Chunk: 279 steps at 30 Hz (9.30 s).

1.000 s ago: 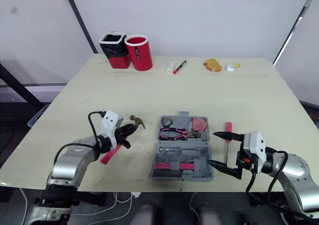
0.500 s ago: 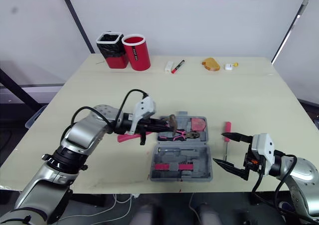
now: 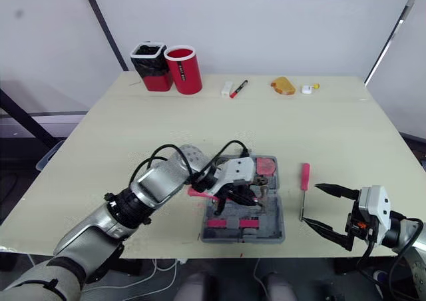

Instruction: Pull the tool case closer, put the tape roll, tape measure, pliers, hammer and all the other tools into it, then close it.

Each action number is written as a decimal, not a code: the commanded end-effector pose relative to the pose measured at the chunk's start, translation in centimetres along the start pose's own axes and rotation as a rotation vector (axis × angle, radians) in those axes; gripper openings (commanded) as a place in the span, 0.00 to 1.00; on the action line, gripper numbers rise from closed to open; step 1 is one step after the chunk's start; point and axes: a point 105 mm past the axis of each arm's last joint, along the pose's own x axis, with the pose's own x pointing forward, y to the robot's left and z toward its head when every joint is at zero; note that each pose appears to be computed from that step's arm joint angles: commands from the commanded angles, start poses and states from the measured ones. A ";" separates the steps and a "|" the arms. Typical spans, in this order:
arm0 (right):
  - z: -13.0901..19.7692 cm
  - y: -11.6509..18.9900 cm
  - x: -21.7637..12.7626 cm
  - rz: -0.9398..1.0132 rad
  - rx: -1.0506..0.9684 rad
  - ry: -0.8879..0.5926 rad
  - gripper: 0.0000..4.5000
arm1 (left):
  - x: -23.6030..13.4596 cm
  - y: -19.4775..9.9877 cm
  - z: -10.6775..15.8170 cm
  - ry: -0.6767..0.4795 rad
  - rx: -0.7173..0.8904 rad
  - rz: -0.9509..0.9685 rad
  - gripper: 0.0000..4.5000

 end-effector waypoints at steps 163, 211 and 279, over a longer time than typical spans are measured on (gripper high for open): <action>-8.2 -6.3 7.0 -0.930 0.308 0.112 1.00 | -13.9 -3.5 -5.8 -0.511 0.029 0.292 0.97; -0.6 0.0 9.6 0.202 -0.125 0.437 0.09 | -14.5 -4.5 -6.9 -0.397 0.139 0.166 1.00; 1.7 7.8 19.1 0.468 -0.190 0.642 0.46 | -13.8 -8.3 -10.5 -0.220 0.127 0.054 1.00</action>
